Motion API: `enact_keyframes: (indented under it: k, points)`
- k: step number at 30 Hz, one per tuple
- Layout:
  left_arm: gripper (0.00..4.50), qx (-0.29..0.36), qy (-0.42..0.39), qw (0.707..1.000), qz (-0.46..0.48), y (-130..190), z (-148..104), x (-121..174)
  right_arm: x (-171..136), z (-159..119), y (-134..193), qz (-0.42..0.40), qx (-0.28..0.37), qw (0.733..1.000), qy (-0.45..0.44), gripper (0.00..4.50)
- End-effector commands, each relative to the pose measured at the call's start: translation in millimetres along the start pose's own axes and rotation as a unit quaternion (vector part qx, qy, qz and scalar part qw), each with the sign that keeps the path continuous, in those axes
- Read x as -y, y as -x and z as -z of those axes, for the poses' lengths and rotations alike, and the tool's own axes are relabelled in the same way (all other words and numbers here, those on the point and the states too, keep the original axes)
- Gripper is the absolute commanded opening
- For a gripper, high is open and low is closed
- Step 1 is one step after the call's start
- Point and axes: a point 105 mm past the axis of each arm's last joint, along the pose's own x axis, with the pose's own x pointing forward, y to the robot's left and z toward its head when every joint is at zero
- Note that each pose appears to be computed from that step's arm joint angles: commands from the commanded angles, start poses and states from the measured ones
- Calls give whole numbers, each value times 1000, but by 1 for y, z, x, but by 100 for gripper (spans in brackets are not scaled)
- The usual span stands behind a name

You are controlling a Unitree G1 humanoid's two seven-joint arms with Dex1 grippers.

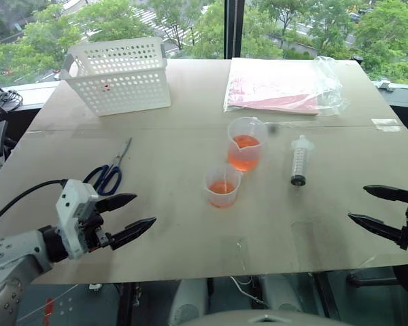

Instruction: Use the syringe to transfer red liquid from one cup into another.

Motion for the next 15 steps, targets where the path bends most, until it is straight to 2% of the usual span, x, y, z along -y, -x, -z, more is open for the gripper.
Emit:
enact_keyframes:
  k: [1, 4, 6, 10, 15]
  points:
    - [449, 34, -45, 998, 22, -7, -29, 8, 15, -19, -7, 52, 27, 998, 32, 439]
    - [449, 83, -89, 989, 79, -23, -76, 22, 39, -44, -28, 141, 31, 989, 40, 439]
    - [449, 94, -101, 985, 108, -26, -90, 30, 48, -54, -36, 174, 9, 984, 38, 439]
    - [449, 78, -122, 972, 182, -31, -99, 56, 46, -76, -63, 142, -26, 989, -42, 439]
    - [449, 79, -148, 961, 220, -39, -104, 75, 66, -81, -97, 199, -96, 962, -163, 439]
